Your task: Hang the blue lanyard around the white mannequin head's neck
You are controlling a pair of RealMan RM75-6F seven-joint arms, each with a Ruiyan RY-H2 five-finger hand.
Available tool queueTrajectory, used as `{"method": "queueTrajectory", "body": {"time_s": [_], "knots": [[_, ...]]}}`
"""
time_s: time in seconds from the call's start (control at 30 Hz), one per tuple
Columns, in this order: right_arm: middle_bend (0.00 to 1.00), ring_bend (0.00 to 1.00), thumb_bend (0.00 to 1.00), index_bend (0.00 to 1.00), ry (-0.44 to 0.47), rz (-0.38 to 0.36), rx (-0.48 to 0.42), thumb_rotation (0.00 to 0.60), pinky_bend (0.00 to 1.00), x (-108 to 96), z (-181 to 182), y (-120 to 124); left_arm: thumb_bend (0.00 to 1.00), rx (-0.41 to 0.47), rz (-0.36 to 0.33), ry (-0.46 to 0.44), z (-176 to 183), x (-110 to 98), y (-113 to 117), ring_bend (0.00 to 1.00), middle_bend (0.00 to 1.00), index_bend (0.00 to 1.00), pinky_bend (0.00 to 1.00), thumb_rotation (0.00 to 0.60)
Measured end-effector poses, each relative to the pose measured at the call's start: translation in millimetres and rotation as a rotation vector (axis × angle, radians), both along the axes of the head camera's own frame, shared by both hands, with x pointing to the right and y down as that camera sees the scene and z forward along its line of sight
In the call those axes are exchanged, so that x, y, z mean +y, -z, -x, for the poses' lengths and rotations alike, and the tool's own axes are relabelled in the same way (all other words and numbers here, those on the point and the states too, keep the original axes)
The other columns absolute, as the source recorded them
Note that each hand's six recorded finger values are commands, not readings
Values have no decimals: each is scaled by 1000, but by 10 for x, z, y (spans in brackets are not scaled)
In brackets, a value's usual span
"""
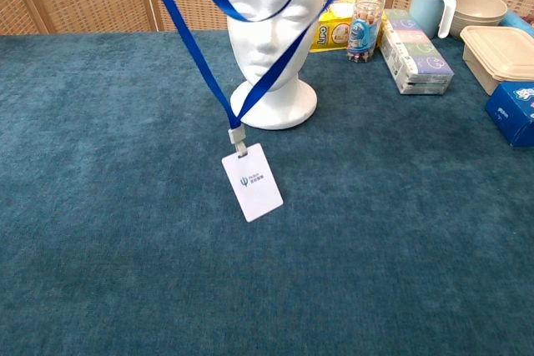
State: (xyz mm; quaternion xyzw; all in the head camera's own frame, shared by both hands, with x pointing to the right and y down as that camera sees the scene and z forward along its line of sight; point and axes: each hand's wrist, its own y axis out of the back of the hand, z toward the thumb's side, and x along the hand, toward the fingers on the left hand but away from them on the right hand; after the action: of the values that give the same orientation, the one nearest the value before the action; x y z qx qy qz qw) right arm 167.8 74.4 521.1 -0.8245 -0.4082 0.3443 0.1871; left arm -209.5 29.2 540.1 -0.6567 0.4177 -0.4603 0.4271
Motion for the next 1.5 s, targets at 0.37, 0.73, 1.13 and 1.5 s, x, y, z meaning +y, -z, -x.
{"method": "queueTrajectory", "body": {"time_s": [0.37,0.73,1.13,1.5], "knots": [[1000,1000,612,671,-41,18,-65,600,1000,-407,13,72,426,56,1,33,-139,-315,48,1000,971,741,1000,453],[1000,1000,615,672,-109,35,-130,600,1000,-945,-39,148,426,113,22,80,-252,-605,15,1000,971,741,1000,454],[1000,1000,615,675,-166,64,-147,598,1000,-1220,-166,87,427,124,42,117,-281,-750,-90,1000,970,740,1000,454],[1000,1000,615,675,-215,69,-142,600,1000,-1392,-337,6,427,132,77,182,-160,-839,-257,1000,970,741,1000,454]]}}
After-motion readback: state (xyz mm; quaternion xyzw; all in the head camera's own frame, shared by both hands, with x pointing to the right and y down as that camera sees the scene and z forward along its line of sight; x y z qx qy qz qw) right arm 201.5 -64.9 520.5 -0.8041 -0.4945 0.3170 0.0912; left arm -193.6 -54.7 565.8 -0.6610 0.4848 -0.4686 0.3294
